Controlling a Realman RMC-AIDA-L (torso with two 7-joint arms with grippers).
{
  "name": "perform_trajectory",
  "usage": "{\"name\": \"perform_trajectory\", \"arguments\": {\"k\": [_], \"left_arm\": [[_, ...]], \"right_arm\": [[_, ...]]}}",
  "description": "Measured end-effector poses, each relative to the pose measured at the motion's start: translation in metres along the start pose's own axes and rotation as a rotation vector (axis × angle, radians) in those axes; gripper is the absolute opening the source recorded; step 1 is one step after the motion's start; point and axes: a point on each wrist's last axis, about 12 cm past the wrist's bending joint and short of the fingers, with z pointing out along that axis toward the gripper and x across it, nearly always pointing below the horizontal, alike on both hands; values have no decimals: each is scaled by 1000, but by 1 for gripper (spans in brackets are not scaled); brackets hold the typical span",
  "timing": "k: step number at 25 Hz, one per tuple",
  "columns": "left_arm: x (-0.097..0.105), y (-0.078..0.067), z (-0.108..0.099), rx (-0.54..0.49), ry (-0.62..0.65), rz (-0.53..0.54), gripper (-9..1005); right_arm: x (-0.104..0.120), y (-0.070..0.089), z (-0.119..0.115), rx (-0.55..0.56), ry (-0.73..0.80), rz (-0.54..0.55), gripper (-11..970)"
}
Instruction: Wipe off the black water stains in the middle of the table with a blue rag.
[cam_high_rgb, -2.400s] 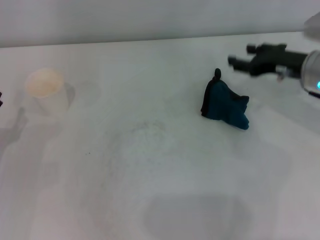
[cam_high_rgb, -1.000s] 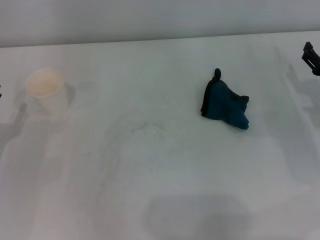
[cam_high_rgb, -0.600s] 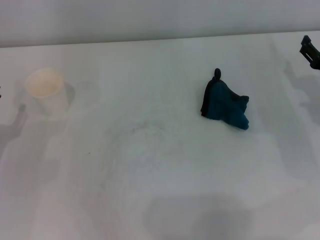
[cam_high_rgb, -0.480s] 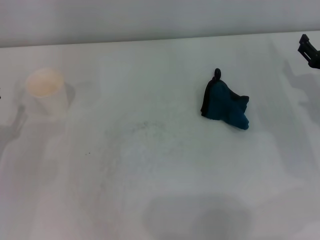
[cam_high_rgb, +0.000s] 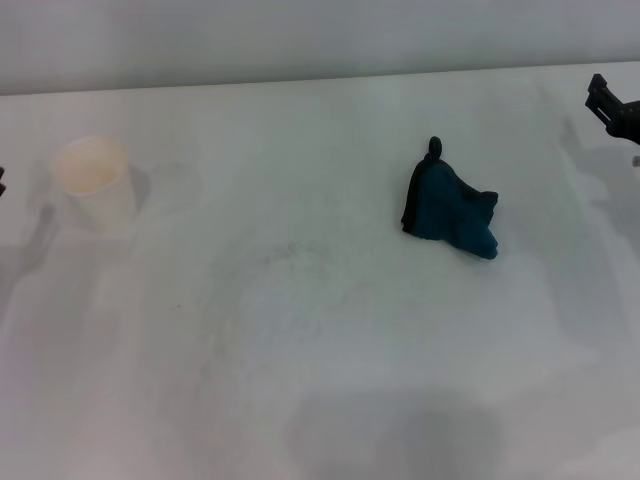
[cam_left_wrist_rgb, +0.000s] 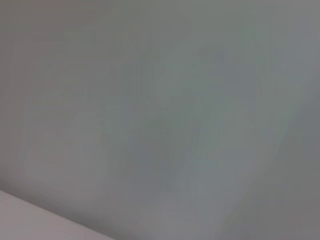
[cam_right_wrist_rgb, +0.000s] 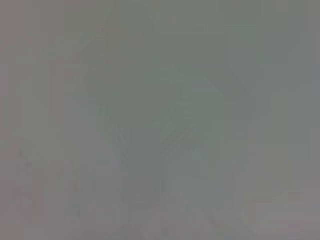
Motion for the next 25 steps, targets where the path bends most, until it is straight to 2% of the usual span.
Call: {"name": "perform_trajectory", "arguments": {"k": [4, 25], "left_arm": [[-3, -4, 14, -2, 10, 1, 887], [-15, -17, 43, 39, -3, 18, 887]], "right_arm": [[0, 1, 1, 3, -1, 7, 865], [1, -6, 2, 34, 29, 10, 865]]}}
